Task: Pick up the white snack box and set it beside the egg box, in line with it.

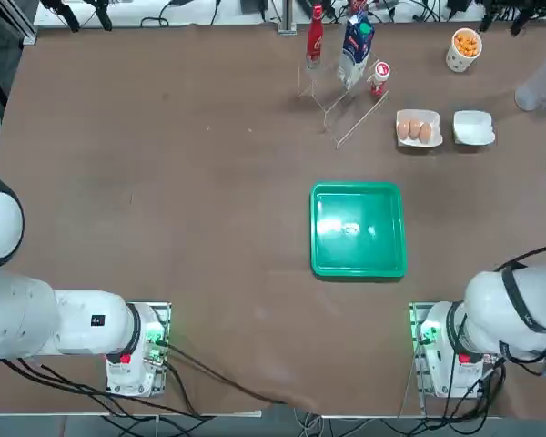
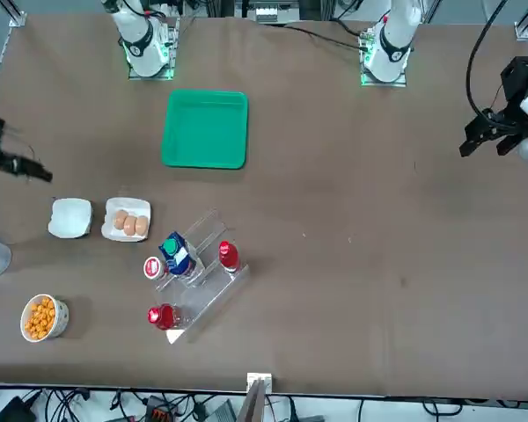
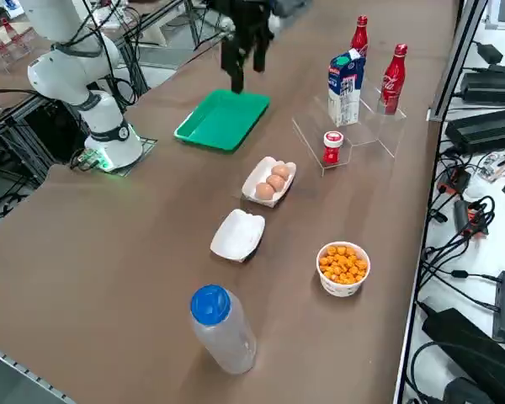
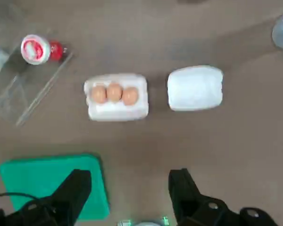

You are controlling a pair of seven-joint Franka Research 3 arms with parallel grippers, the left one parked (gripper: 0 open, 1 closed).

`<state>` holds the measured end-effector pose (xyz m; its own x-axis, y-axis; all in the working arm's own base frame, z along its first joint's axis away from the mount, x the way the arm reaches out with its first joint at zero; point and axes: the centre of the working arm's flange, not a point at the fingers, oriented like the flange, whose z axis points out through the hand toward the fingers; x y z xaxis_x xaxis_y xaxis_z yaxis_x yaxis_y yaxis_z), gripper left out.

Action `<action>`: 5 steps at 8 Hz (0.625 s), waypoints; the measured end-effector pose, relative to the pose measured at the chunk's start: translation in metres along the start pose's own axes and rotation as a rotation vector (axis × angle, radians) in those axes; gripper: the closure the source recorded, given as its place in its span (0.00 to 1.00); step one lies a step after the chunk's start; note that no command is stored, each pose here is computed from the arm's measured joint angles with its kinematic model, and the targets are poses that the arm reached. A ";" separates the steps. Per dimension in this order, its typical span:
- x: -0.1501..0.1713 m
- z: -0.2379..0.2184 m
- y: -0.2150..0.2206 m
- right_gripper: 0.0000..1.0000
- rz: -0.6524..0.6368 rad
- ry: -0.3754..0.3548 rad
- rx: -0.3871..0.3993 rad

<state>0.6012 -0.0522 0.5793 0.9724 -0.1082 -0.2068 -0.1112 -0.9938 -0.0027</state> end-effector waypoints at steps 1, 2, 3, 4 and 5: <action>-0.011 -0.018 -0.002 0.00 -0.075 -0.016 -0.001; -0.022 -0.035 -0.005 0.00 -0.147 -0.006 -0.012; -0.032 -0.042 -0.017 0.00 -0.194 0.015 -0.029; -0.040 -0.039 -0.034 0.00 -0.221 0.066 -0.036; -0.052 -0.030 -0.046 0.00 -0.241 0.124 -0.039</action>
<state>0.5624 -0.0015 0.6192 0.9878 0.1316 -0.0835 0.1322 -0.9912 0.0013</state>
